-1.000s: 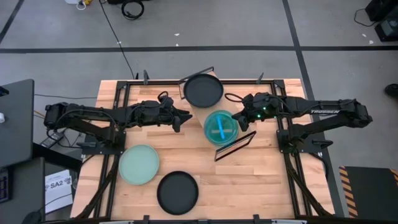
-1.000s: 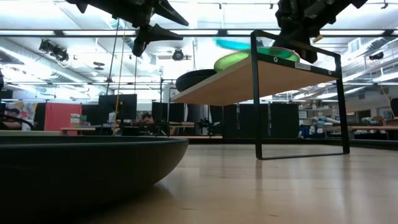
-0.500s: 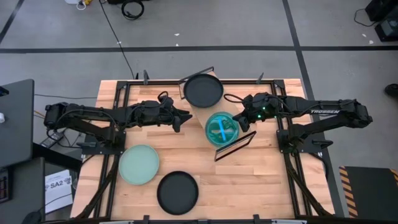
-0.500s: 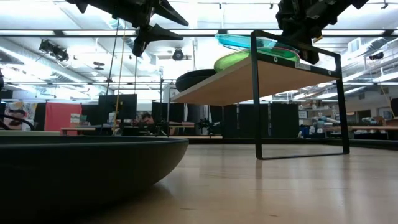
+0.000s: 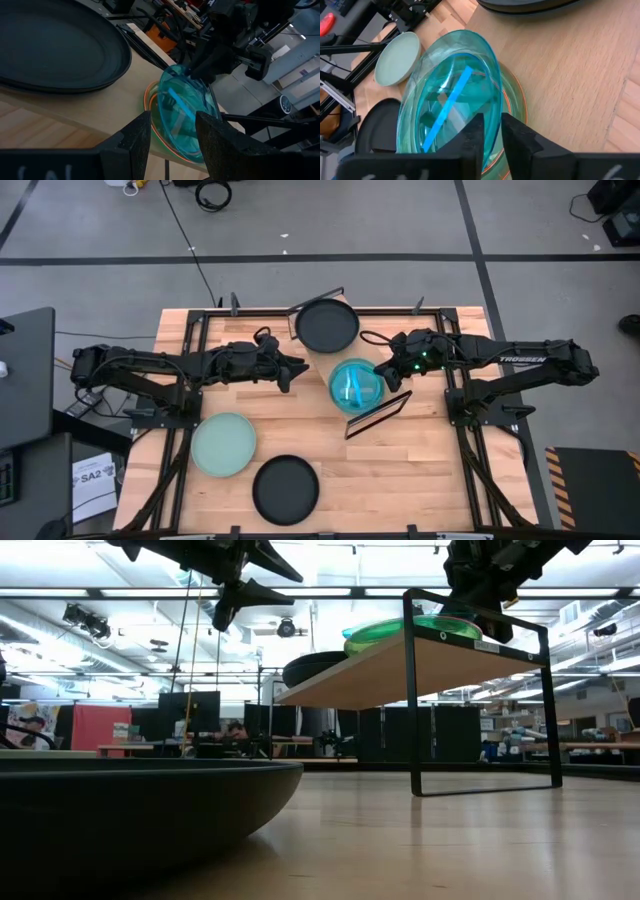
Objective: Place and stack plates onto a shelf
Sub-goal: Stack the transparent blue plate on the top of the transparent orange plate on the shelf
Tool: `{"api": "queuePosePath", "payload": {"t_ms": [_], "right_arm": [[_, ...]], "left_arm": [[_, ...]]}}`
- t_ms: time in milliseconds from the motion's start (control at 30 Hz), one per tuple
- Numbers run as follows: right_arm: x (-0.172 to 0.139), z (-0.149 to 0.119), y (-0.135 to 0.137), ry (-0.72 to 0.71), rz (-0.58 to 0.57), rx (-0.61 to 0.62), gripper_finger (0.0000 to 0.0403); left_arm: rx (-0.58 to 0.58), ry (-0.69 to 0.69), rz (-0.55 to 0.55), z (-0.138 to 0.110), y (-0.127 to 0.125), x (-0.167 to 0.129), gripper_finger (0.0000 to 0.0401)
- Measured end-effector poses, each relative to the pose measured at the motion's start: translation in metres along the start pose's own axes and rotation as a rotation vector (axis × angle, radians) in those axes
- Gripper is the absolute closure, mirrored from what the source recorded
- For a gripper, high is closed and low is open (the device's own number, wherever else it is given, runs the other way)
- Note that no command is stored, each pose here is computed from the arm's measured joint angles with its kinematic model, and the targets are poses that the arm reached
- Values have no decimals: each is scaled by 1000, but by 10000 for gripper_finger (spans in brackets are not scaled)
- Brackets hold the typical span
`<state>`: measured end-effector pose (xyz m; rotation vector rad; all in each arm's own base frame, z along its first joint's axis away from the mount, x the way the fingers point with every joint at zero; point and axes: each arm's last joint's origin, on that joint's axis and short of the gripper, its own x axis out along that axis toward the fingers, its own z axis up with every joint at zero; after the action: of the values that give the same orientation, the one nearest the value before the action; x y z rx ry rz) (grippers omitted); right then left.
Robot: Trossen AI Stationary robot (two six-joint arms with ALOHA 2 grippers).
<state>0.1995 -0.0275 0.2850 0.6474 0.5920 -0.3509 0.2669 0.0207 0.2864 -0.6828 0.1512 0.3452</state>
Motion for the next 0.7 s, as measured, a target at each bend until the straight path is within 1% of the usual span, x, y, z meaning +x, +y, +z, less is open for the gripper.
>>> {"api": "queuePosePath", "payload": {"t_ms": [267, 600, 700], "right_arm": [[0, 0, 0, -7, -10, -6, 286], [0, 0, 0, -10, -15, -8, 257], [0, 0, -2, -26, -53, -9, 249]], "left_arm": [[8, 28, 24, -3, 2, 0, 239], [14, 49, 42, -5, 4, 0, 239], [14, 49, 42, -5, 4, 0, 239]]}}
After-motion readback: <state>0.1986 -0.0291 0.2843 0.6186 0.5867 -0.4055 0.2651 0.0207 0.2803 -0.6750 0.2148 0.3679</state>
